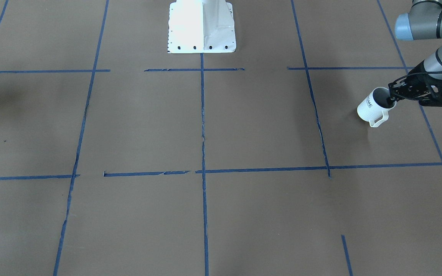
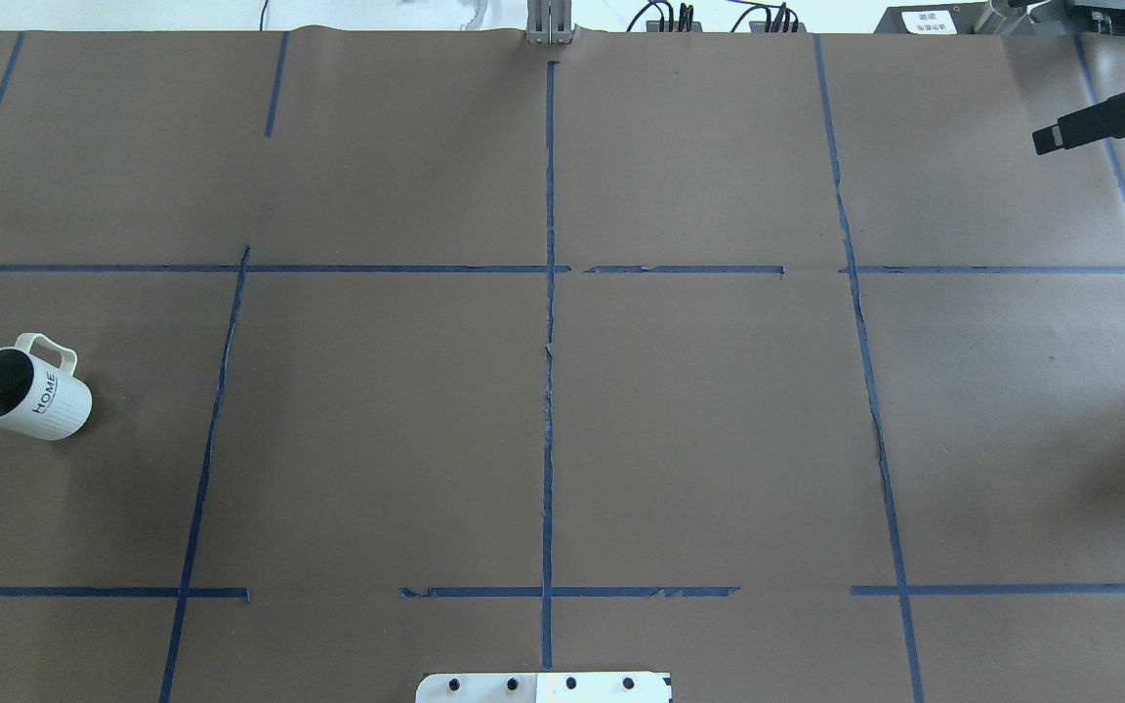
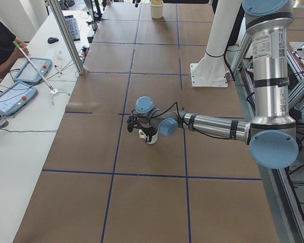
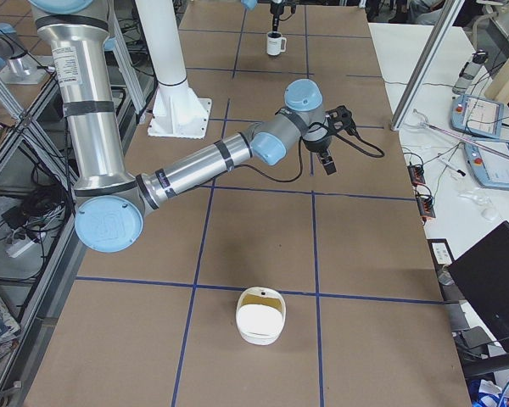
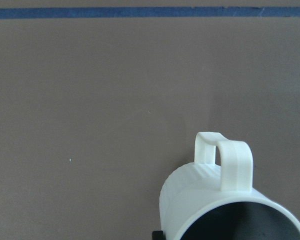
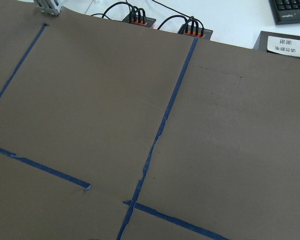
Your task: Left arm hands cup to right arm to dump lemon
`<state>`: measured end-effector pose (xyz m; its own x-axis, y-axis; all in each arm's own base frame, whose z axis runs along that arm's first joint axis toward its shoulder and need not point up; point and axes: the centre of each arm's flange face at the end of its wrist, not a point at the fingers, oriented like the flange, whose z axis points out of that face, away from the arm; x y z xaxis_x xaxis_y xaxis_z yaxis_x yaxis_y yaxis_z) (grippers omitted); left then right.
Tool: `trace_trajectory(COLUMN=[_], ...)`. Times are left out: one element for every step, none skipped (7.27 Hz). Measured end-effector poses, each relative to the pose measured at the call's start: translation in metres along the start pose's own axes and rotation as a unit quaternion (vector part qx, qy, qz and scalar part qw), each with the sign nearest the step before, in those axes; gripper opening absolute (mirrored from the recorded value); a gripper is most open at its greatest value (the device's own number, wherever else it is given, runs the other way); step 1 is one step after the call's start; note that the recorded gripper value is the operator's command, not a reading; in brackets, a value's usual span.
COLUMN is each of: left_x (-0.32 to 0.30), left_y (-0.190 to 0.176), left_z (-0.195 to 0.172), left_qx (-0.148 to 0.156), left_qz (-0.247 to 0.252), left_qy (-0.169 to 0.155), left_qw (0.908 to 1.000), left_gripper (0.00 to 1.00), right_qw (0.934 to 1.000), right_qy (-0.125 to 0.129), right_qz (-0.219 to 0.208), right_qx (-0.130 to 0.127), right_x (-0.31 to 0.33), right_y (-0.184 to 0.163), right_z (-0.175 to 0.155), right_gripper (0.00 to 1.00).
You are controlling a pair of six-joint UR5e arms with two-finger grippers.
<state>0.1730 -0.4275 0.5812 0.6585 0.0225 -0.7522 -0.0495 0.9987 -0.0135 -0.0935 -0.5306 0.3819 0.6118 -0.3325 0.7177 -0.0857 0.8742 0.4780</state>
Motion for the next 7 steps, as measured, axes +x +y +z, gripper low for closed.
trace_trajectory(left_x=[0.0,0.001,0.005,0.012,0.013,0.001,-0.023], left_y=[0.0,0.0,0.001,0.002,0.002,0.002,0.0], left_z=[0.002,0.001,-0.005,-0.021,-0.045,-0.071,-0.095], left_qx=[-0.002,-0.001,0.004,0.017,0.034,0.051,0.069], left_qz=[0.0,0.001,0.005,0.011,0.01,0.011,0.025], left_qy=[-0.001,0.0,0.004,0.013,0.025,0.039,0.048], left_qw=[1.0,1.0,1.0,0.9997,0.9991,0.9979,0.9961], left_gripper=[1.0,1.0,1.0,1.0,1.0,1.0,1.0], right_qw=[1.0,1.0,1.0,0.9999,0.9996,0.9989,0.9977], right_qy=[0.0,0.0,0.002,0.005,0.006,0.006,0.014], right_qz=[0.0,0.0,0.003,0.009,0.014,0.015,0.012], right_qx=[0.0,0.0,-0.003,-0.011,-0.024,-0.044,-0.066], right_x=[0.0,0.0,0.002,0.011,0.031,0.056,0.081], right_y=[0.0,0.0,0.001,0.008,0.023,0.044,0.067], right_z=[0.0,0.0,0.0,-0.001,-0.007,-0.013,-0.017], right_gripper=[1.0,1.0,1.0,1.0,1.0,1.0,1.0])
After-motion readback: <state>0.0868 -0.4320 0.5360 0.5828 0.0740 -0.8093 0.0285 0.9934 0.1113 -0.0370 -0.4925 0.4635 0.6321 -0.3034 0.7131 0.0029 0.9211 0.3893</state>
